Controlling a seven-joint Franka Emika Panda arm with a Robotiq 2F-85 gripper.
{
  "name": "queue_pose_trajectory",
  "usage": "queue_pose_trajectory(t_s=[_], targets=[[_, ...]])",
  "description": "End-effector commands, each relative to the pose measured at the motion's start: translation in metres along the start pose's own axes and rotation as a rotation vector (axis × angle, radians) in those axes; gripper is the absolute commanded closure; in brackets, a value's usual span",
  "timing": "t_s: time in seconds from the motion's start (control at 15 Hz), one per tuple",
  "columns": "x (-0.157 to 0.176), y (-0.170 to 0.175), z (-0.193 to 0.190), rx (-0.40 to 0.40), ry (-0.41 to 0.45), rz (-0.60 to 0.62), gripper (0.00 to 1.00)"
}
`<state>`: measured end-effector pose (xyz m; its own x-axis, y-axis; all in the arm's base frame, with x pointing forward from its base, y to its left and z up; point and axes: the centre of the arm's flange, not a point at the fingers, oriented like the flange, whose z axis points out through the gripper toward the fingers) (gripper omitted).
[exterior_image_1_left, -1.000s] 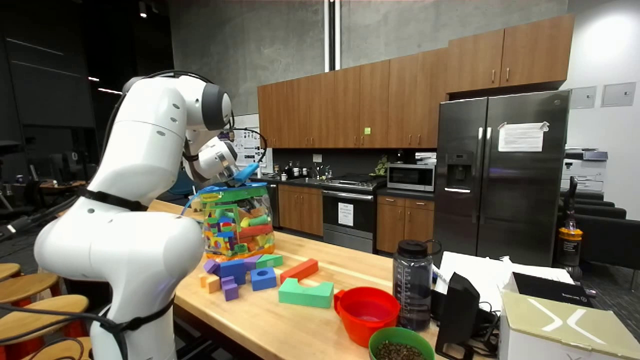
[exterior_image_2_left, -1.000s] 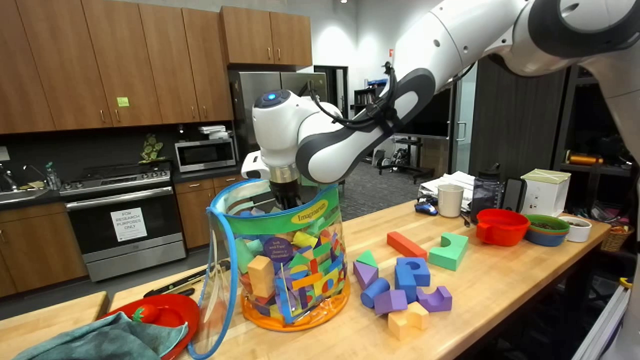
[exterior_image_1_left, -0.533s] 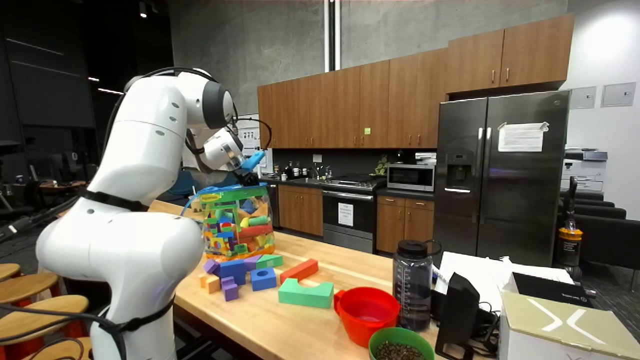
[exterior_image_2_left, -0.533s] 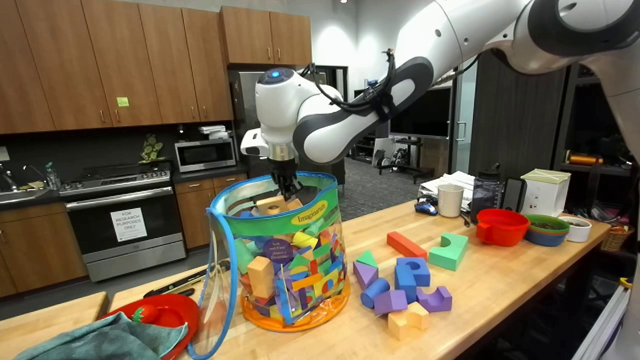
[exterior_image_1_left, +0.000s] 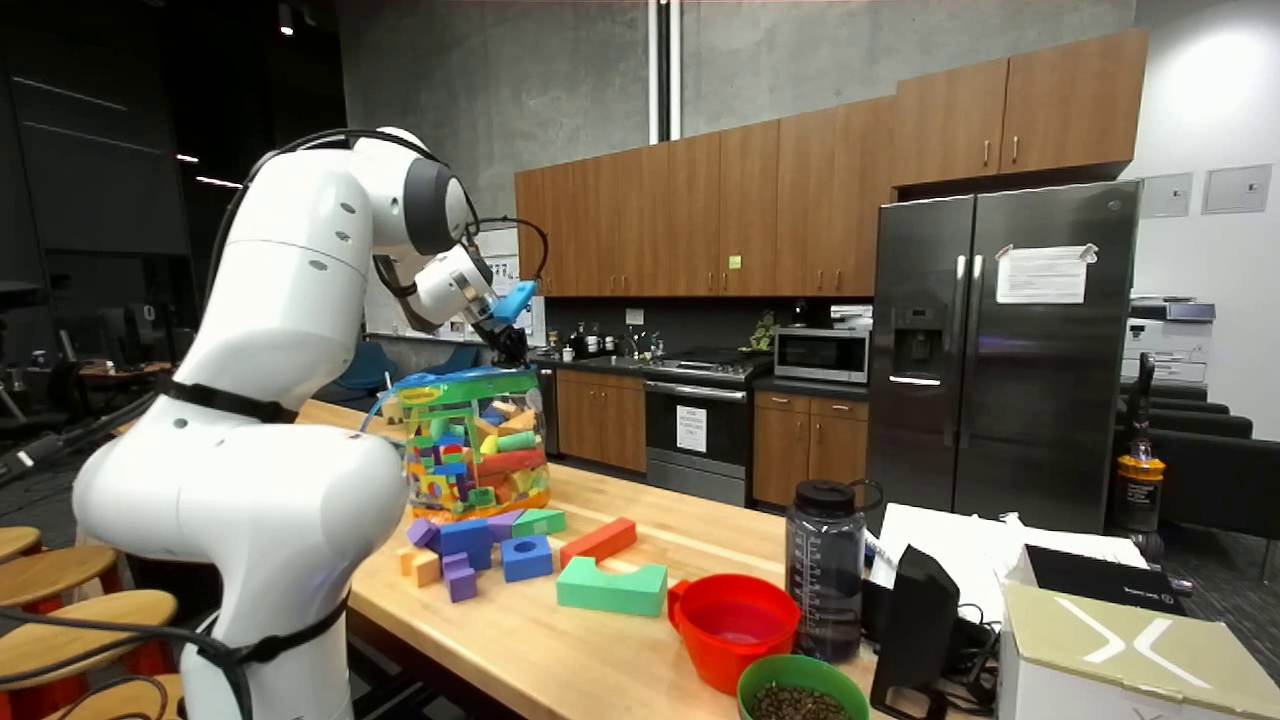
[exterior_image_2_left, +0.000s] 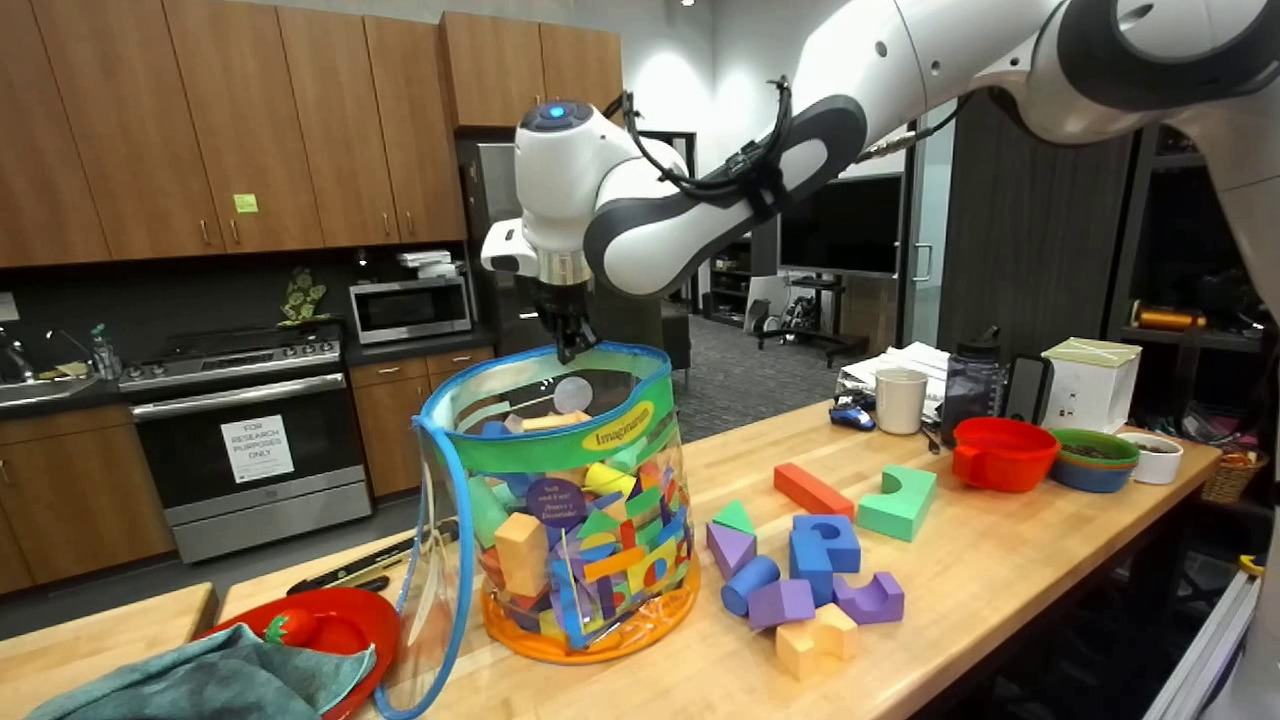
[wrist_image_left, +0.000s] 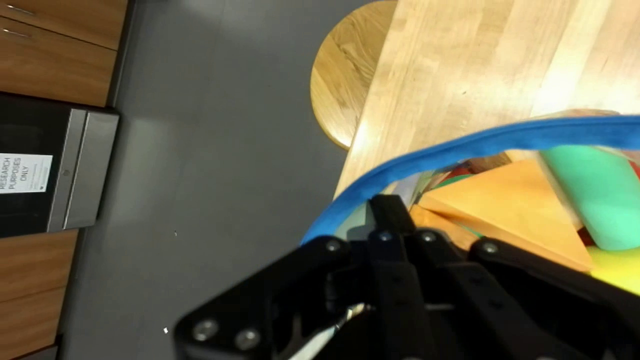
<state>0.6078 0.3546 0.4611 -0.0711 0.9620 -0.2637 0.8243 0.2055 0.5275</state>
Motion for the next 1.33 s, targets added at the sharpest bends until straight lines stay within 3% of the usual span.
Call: queue_pose_trajectory(t_s=[0.0,0.13,0.2,0.27,0.33,0.4,0.6,0.87,0.93,1.07,1.27], targets=[[-0.013,0.005,-0.007,-0.035,-0.01,-0.017,1.0],[-0.008,-0.002,-0.004,0.012,0.021,0.004,1.0],[-0.005,-0.009,0.0,0.046,0.038,0.019,0.76],[-0.001,-0.016,0.005,0.076,0.059,0.035,0.73],[0.003,-0.005,0.003,0.04,0.032,0.031,0.68],[0.005,-0.007,0.005,0.048,0.035,0.032,0.88],[0.007,-0.008,0.005,0.048,0.036,0.03,0.69],[0.007,-0.007,0.005,0.046,0.036,0.031,0.68],[0.007,-0.007,0.005,0.047,0.036,0.031,0.43],[0.014,-0.005,0.007,0.06,0.038,0.036,0.37],[0.037,-0.009,0.015,0.109,0.047,0.044,0.18]])
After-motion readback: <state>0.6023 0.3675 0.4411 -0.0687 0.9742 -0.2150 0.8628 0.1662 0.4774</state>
